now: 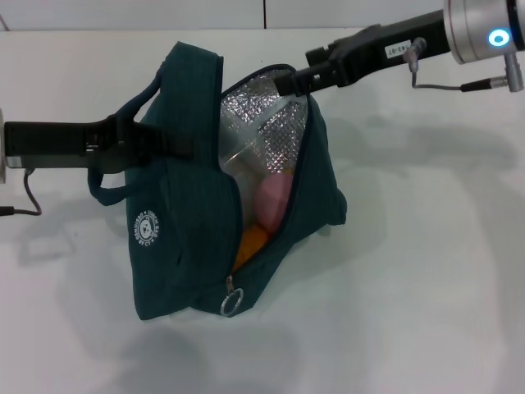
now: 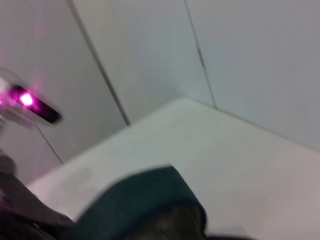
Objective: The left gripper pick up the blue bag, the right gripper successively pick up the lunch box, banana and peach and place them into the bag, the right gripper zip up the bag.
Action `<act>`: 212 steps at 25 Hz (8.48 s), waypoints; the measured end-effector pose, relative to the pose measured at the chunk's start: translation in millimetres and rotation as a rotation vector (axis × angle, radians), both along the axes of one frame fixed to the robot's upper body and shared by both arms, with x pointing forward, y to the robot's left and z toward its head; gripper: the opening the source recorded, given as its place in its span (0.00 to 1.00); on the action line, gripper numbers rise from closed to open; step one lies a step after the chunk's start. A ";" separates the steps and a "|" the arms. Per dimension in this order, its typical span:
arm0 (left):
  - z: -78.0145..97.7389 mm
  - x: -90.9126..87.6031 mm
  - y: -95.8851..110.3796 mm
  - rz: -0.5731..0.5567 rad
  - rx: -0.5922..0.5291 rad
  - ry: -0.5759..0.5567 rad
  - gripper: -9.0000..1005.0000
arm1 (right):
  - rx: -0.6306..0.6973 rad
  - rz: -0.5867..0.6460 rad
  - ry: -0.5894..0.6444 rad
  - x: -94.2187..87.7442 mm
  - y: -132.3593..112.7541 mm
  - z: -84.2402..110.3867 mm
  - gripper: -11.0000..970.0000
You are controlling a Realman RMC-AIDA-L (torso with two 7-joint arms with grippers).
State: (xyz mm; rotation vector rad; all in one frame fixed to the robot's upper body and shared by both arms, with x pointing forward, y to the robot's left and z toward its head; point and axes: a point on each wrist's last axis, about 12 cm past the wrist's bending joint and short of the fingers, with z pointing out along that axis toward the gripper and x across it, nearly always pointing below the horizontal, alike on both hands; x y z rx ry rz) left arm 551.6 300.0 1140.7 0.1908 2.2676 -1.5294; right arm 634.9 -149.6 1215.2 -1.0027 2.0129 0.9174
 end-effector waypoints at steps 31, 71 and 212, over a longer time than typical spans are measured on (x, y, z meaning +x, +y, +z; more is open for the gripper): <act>-0.6 -0.4 0.1 -0.003 0.004 -0.014 0.05 | -0.170 0.014 0.068 -4.3 2.1 -7.3 0.63; -12.7 15.5 -75.7 -0.125 -0.144 -0.038 0.05 | -0.064 -0.047 -0.107 -40.1 -69.6 26.8 0.04; -34.6 1.3 -26.2 0.081 -0.159 0.053 0.06 | 0.210 0.327 -0.019 -135.3 -78.2 -154.0 0.72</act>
